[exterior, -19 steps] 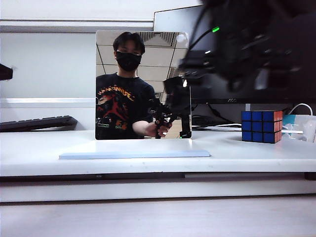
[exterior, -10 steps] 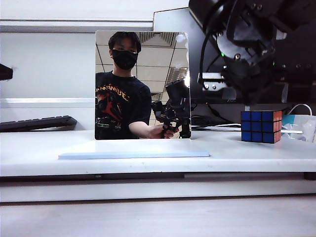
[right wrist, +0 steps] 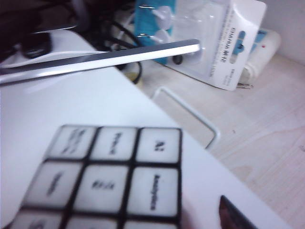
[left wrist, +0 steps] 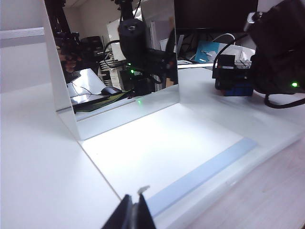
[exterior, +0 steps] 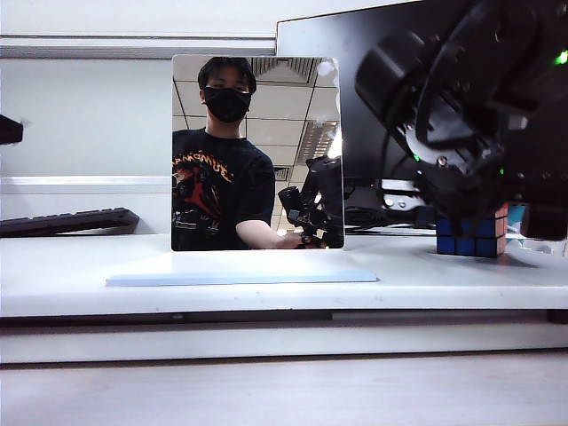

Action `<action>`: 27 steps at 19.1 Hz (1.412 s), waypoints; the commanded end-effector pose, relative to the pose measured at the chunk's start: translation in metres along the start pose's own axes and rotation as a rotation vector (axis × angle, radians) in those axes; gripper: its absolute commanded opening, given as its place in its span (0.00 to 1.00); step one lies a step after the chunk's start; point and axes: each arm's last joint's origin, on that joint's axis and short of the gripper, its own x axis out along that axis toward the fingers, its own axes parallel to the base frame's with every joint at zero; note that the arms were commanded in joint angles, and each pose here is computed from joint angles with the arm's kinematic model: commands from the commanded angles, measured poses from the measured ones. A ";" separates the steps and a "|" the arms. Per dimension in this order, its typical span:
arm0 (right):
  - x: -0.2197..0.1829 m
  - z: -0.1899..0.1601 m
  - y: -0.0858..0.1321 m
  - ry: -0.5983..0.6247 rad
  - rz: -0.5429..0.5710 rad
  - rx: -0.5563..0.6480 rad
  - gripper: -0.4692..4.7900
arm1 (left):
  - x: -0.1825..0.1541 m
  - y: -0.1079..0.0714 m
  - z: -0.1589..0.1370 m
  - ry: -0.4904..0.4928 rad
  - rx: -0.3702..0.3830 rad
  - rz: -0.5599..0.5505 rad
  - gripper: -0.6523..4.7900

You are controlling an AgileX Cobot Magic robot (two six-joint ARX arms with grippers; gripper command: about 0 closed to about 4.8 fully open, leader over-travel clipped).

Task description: Move the the Rubik's Cube near the mirror.

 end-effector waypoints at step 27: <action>-0.115 -0.018 0.057 0.154 0.734 -0.097 0.41 | 0.000 0.000 0.001 -0.007 0.004 -0.004 0.16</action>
